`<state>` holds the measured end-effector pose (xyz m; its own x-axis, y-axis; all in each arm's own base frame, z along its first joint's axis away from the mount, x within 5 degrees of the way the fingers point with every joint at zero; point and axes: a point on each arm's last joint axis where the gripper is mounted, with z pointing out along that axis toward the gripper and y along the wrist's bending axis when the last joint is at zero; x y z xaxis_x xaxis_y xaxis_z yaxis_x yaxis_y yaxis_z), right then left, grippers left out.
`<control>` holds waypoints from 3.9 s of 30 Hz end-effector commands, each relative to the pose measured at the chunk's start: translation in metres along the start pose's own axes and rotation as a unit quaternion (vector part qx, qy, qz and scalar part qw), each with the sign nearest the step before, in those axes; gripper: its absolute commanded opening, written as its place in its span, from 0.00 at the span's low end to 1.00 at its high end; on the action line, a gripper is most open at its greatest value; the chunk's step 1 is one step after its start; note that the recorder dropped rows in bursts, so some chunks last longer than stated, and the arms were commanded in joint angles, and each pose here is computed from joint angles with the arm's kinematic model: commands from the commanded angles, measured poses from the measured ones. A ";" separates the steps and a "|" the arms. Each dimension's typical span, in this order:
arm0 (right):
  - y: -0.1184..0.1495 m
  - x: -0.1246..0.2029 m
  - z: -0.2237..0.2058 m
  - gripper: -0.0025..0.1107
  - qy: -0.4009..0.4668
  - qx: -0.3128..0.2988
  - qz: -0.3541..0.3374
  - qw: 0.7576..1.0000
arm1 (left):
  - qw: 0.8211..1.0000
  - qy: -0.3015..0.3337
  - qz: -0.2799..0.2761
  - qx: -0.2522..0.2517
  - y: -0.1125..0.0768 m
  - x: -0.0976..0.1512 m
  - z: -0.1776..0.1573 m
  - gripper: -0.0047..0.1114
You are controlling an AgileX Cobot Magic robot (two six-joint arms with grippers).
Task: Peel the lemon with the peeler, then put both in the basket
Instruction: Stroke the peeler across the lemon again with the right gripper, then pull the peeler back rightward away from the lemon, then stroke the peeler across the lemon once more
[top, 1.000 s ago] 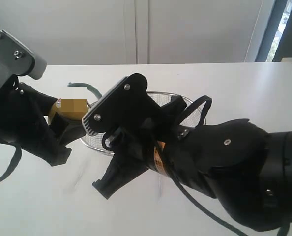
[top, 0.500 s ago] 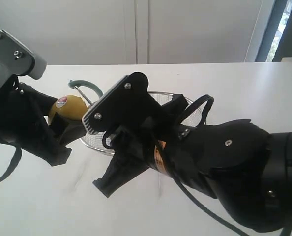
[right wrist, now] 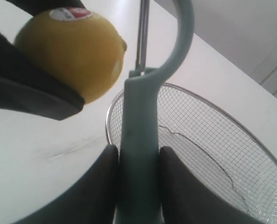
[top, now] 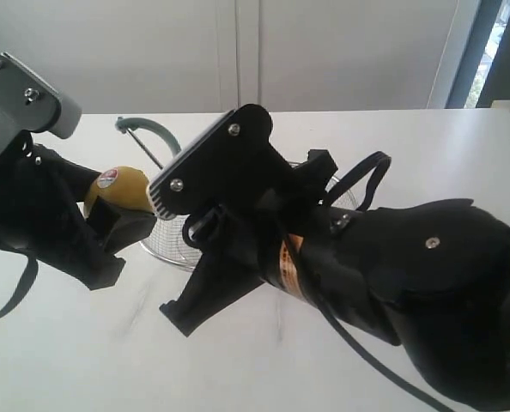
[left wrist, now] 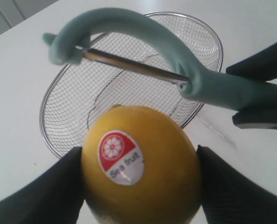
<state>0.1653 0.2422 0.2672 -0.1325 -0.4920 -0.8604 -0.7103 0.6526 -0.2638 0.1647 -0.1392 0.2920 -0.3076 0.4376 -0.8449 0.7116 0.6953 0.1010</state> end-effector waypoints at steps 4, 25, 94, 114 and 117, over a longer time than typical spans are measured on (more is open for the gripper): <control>-0.002 0.013 0.000 0.02 0.022 0.041 0.003 0.999 | 1.000 -0.018 -0.011 -0.004 0.002 -0.006 -0.003 0.04; 0.009 0.012 0.008 0.02 0.024 0.002 0.013 1.000 | 1.000 -0.018 -0.011 -0.004 0.002 -0.006 -0.003 0.04; 0.015 0.008 0.023 0.02 0.011 0.027 0.046 0.999 | 1.000 -0.018 -0.011 -0.004 0.002 -0.006 -0.003 0.04; 0.025 -0.004 0.006 0.02 -0.024 0.044 0.029 0.998 | 1.000 -0.018 -0.011 -0.004 0.002 -0.006 -0.003 0.04; 0.023 -0.005 0.005 0.02 -0.027 0.063 0.017 0.997 | 1.000 -0.018 -0.011 -0.004 0.002 -0.006 -0.003 0.04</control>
<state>0.1535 0.2635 0.2548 -0.1613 -0.4350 -0.8859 -0.6292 0.7369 -0.2473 0.1655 -0.1391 0.2931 -0.3037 0.4300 -0.8502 0.7078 0.6992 0.1008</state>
